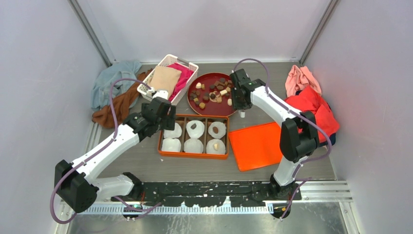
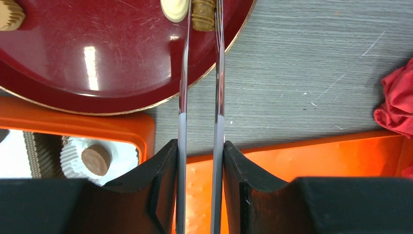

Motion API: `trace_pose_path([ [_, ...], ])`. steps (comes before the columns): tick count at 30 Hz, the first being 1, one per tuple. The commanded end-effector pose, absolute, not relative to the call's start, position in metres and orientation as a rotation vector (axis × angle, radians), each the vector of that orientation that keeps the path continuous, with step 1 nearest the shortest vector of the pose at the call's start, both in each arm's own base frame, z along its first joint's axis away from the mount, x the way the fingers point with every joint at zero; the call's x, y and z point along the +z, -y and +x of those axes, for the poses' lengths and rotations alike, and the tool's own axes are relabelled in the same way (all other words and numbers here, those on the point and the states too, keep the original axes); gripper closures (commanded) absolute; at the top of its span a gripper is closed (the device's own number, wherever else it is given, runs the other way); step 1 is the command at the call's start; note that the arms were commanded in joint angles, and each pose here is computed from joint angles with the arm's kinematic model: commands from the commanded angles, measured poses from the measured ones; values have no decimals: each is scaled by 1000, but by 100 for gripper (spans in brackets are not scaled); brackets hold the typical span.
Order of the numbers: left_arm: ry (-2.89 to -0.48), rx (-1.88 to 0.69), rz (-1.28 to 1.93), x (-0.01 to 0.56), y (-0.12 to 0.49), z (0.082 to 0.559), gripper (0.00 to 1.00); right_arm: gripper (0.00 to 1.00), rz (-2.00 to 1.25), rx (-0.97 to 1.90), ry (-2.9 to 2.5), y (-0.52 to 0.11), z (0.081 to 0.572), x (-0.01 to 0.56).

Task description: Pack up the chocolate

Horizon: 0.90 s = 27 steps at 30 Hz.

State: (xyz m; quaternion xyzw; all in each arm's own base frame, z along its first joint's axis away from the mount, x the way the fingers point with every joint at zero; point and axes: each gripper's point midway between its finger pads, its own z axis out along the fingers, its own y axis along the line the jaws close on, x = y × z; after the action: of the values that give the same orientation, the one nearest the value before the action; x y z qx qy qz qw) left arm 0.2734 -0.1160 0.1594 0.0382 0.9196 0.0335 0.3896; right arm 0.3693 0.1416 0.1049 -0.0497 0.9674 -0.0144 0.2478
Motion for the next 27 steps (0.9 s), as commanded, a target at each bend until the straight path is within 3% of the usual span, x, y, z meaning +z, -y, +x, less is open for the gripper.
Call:
trace_pose_path([
  [1,-2301,63,70,170,118,279,13,74,-75,32,-2497,-143,377,161],
  [13,-2298,63,73,171,119,280,13,76,-103,174,-2460,-157,341,202],
  [27,-2297,144,40,172,106,284,13,76,-469,315,-2463,-230,259,212],
])
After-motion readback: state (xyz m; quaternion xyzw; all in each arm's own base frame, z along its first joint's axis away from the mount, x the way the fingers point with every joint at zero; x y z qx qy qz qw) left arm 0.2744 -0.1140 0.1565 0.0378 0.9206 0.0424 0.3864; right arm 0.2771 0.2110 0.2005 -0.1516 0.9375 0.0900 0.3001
